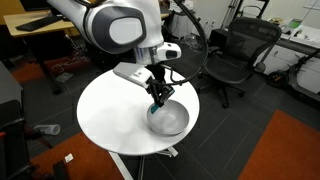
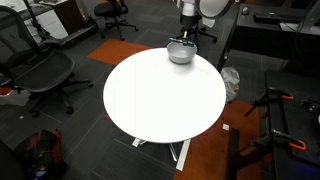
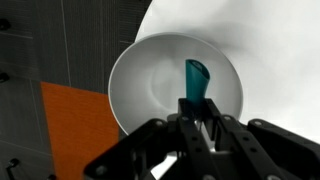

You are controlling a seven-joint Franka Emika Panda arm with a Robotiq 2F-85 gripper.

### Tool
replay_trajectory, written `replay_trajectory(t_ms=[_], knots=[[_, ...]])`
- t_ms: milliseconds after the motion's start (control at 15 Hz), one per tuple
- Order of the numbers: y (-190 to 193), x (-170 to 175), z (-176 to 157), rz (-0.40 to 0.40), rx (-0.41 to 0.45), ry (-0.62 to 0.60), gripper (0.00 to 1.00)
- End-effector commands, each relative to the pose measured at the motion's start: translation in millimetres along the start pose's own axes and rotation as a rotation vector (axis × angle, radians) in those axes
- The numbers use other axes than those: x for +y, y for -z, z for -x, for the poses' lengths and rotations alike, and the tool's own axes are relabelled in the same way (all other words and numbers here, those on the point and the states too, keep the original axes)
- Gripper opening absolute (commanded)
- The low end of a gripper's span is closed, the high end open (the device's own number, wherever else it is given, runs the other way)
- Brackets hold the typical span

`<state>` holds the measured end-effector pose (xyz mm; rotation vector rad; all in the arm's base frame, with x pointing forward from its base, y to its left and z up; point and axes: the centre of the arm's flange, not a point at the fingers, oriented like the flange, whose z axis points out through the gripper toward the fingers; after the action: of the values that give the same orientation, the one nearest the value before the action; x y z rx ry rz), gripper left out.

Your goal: Put the green object in the grey bowl

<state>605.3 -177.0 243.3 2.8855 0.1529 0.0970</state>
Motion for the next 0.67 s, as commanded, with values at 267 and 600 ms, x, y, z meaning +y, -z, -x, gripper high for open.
replay_trajectory(t_ms=[267, 600], knots=[[-23, 14, -4, -0.025, -0.002, -0.083, 0.34], [-24, 14, -4, -0.031, -0.001, -0.095, 0.75]])
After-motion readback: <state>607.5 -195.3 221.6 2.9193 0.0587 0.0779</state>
